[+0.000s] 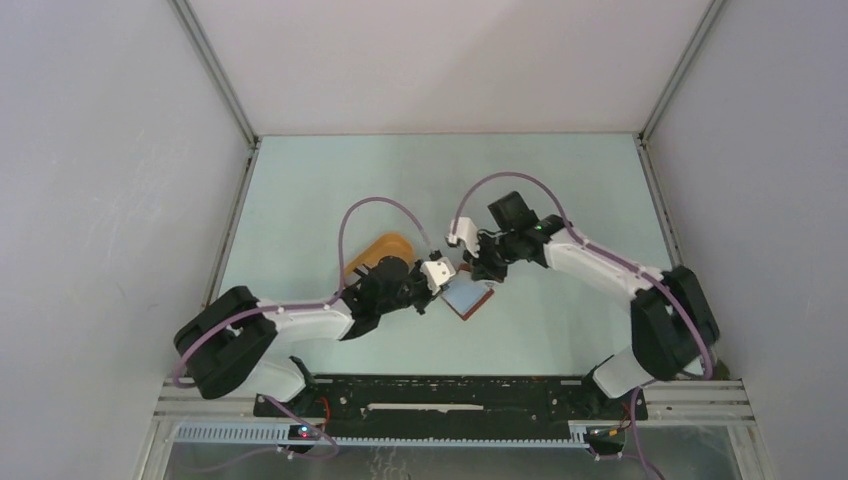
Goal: Put the credit cards into the card holder
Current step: Insert the credit card into the card holder.
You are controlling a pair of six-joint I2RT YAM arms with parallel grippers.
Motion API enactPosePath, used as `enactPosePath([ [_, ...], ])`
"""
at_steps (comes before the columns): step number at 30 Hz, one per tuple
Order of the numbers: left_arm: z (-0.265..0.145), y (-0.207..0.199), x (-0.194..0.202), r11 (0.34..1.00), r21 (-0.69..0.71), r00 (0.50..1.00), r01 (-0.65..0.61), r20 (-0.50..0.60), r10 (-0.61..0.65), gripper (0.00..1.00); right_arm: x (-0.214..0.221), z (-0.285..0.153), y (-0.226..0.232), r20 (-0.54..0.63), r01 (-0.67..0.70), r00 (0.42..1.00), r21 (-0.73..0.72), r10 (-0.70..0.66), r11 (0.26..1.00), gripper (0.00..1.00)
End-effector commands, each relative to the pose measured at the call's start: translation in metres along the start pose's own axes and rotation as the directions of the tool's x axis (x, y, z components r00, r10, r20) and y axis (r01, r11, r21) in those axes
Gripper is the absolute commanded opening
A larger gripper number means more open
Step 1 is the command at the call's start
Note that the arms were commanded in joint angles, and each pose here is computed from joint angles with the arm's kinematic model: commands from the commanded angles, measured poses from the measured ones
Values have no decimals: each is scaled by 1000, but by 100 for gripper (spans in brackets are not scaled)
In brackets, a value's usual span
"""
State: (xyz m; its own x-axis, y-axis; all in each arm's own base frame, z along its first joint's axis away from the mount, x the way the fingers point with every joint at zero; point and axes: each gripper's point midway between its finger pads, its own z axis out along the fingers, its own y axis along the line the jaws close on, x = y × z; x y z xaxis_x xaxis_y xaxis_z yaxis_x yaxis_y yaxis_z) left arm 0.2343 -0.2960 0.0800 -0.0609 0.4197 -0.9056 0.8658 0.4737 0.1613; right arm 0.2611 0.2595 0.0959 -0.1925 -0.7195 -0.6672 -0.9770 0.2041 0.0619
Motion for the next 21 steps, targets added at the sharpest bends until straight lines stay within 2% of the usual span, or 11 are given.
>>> enactPosePath([
  [1, 19, -37, -47, 971, 235, 988, 37, 139, -71, 0, 7, -39, -3, 46, 296, 953, 79, -300, 952, 0],
  [5, 30, -51, -50, 944, 324, 981, 69, 150, -123, 0, 37, -50, 19, 71, 463, 882, 52, -465, 885, 0],
  [7, 37, -58, -53, 924, 372, 976, 92, 148, -157, 0, 46, -51, 25, 71, 499, 862, 52, -501, 865, 0],
  [11, 52, -64, -57, 878, 436, 958, 197, 104, -267, 0, 53, -51, 35, 87, 489, 869, 4, -487, 872, 0],
  [15, 64, -51, -53, 850, 408, 920, 332, 58, -387, 0, 51, -54, 45, 130, 501, 860, -25, -494, 865, 0],
  [21, 75, -34, -40, 819, 358, 873, 449, 21, -487, 0, 48, -50, 44, 140, 480, 872, -55, -469, 876, 0],
])
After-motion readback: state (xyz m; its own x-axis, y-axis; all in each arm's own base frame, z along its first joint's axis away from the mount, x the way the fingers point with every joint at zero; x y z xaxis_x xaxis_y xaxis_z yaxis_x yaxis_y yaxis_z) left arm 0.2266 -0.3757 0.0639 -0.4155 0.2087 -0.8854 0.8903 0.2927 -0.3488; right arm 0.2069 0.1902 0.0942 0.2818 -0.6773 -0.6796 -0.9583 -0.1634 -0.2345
